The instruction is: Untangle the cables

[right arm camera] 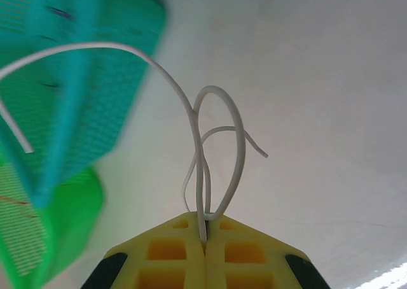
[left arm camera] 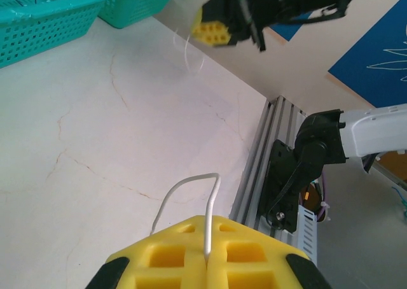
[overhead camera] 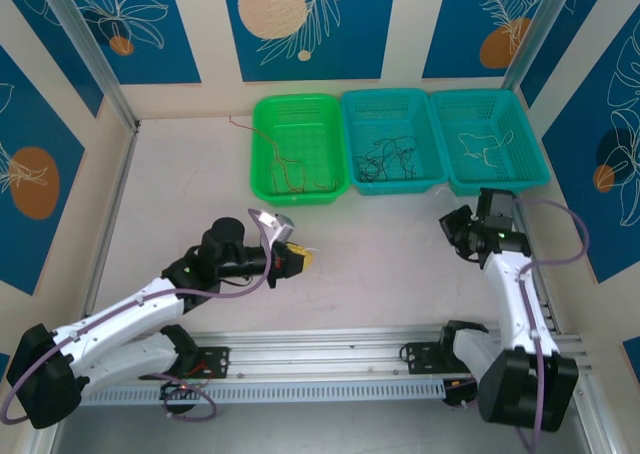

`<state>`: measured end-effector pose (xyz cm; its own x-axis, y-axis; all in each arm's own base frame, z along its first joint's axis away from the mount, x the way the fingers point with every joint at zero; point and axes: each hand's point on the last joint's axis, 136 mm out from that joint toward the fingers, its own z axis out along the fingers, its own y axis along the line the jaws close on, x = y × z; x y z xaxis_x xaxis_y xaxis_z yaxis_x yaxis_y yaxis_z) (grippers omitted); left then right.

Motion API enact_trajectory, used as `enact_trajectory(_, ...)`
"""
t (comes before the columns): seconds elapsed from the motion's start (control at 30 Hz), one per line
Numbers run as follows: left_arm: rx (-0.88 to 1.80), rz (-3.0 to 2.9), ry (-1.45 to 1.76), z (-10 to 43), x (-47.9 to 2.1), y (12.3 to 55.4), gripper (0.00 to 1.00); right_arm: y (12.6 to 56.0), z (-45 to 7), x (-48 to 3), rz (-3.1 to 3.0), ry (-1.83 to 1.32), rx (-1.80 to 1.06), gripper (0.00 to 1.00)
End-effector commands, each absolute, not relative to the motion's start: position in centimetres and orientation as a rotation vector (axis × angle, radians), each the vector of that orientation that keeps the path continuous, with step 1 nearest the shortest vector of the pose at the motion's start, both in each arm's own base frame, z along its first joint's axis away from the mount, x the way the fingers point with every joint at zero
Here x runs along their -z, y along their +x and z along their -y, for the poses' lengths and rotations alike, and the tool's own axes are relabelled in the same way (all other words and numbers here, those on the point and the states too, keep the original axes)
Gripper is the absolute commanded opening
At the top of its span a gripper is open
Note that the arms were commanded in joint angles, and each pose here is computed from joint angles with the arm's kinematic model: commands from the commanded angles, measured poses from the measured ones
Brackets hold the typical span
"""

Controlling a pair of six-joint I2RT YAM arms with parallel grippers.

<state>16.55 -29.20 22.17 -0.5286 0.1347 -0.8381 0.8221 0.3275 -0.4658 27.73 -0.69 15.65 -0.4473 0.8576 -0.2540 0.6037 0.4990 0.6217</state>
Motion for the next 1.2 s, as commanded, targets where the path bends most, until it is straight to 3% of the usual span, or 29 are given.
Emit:
enact_trajectory(0.0, 1.244, -1.816, 0.875, 29.6, -23.9, 16.3, 0.00, 28.9, 1.4, -20.8, -2.077, 1.159, -0.637, 0.00)
enact_trajectory(0.27, 1.268, -1.786, 0.882, 29.5, -24.9, 15.9, 0.00, 35.8, 5.9, -26.6, -1.929, 1.209, -0.615, 0.00)
enact_trajectory(0.57, 1.257, -1.785, 0.862, 29.2, -25.3, 15.9, 0.00, 47.0, 13.7, -25.3, -1.893, 1.309, -0.453, 0.00)
enact_trajectory(0.6, 1.254, -1.788, 0.862, 29.2, -25.3, 16.0, 0.00, 48.2, 14.2, -24.2, -1.918, 1.330, -0.439, 0.06)
enact_trajectory(0.67, 1.241, -1.799, 0.862, 29.3, -25.2, 16.3, 0.00, 50.2, 15.0, -21.1, -2.002, 1.375, -0.410, 0.54)
enact_trajectory(0.7, 1.238, -1.808, 0.864, 29.4, -25.2, 16.3, 0.00, 50.6, 15.4, -20.0, -2.042, 1.417, -0.389, 0.65)
enact_trajectory(0.93, 1.208, -1.817, 0.838, 29.4, -25.0, 17.0, 0.00, 51.9, 15.6, -20.2, -2.085, 1.361, -0.484, 0.71)
enact_trajectory(1.17, 1.175, -1.837, 0.823, 30.1, -25.4, 18.4, 0.00, 46.9, 8.7, -22.4, -2.096, 1.076, -0.595, 0.70)
